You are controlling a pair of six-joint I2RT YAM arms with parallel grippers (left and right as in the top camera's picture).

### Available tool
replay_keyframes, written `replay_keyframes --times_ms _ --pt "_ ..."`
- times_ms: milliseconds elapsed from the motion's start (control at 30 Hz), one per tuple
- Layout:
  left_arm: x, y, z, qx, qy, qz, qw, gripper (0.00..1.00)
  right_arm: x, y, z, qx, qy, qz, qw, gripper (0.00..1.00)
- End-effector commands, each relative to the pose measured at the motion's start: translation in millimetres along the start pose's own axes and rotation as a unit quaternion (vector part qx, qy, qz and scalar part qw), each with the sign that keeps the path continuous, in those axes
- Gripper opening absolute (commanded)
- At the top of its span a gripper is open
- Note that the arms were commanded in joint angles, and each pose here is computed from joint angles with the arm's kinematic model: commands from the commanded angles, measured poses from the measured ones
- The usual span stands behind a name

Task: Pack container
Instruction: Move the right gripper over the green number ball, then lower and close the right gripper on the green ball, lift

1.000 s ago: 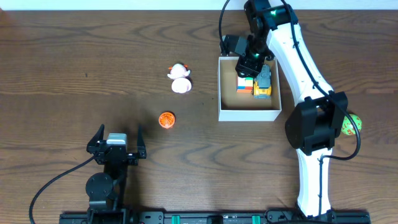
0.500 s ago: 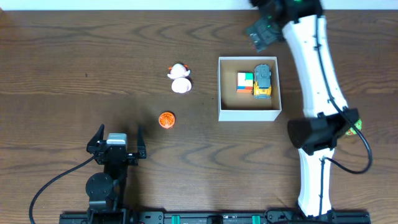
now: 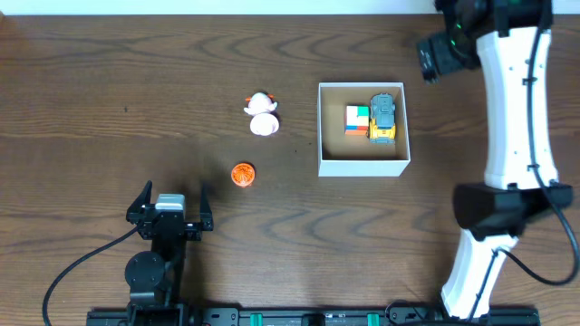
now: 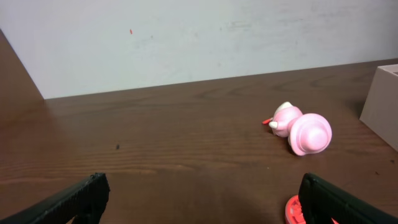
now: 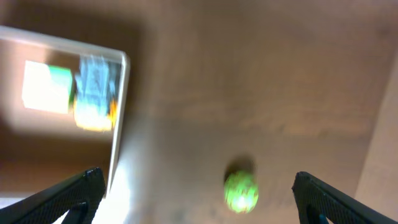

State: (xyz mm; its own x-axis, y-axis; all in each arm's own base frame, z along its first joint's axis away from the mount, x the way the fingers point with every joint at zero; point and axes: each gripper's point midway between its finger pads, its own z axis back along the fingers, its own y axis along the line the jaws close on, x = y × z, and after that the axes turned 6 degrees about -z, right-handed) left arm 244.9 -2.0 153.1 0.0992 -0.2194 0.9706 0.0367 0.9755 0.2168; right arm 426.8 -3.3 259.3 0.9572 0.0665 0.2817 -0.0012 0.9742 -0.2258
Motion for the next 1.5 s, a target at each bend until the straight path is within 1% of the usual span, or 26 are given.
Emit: replay_keyframes --times_ms 0,67,133,233,300,367,467,633,833,967,1067,1233,1467 --pt "-15 -4 -1 -0.008 0.023 -0.004 1.000 0.98 -40 -14 -11 0.025 0.063 -0.040 0.997 0.99" --pt "-15 -4 -1 -0.008 0.023 -0.004 1.000 0.98 -61 -28 -31 0.019 0.101 -0.057 0.993 0.99" --pt "-15 -4 -1 -0.008 0.023 -0.004 1.000 0.98 -73 -41 -54 0.022 0.122 -0.082 0.989 0.99" --pt "-15 -4 -1 -0.008 0.023 -0.004 1.000 0.98 -100 -59 -91 0.041 0.164 -0.128 0.977 0.99" --pt "-15 -4 -1 -0.008 0.023 -0.004 1.000 0.98 -120 -65 -110 0.058 0.193 -0.154 0.967 0.99" --pt "-15 -4 -1 -0.008 0.023 -0.004 1.000 0.98 -132 -66 -122 0.079 0.207 -0.171 0.960 0.99" --pt "-15 -4 -1 -0.008 0.023 -0.004 1.000 0.98 -141 -67 -138 0.108 0.209 -0.186 0.954 0.99" --pt "-15 -4 -1 -0.008 0.023 -0.004 1.000 0.98 -160 -78 -158 0.107 0.219 -0.201 0.949 0.99" --pt "-15 -4 -1 -0.008 0.023 -0.004 1.000 0.98 -172 -101 -172 0.069 0.217 -0.223 0.948 0.99" --pt "-15 -4 -1 -0.008 0.023 -0.004 1.000 0.98 -180 -128 -176 0.022 0.215 -0.258 0.942 0.99" --pt "-15 -4 -1 -0.008 0.023 -0.004 1.000 0.98 -183 -140 -178 0.011 0.210 -0.276 0.938 0.99" --pt "-15 -4 -1 -0.008 0.023 -0.004 1.000 0.98 -190 -144 -181 0.011 0.214 -0.293 0.932 0.99" --pt "-15 -4 -1 -0.008 0.023 -0.004 1.000 0.98 -196 -131 -199 0.014 0.214 -0.285 0.934 0.99"
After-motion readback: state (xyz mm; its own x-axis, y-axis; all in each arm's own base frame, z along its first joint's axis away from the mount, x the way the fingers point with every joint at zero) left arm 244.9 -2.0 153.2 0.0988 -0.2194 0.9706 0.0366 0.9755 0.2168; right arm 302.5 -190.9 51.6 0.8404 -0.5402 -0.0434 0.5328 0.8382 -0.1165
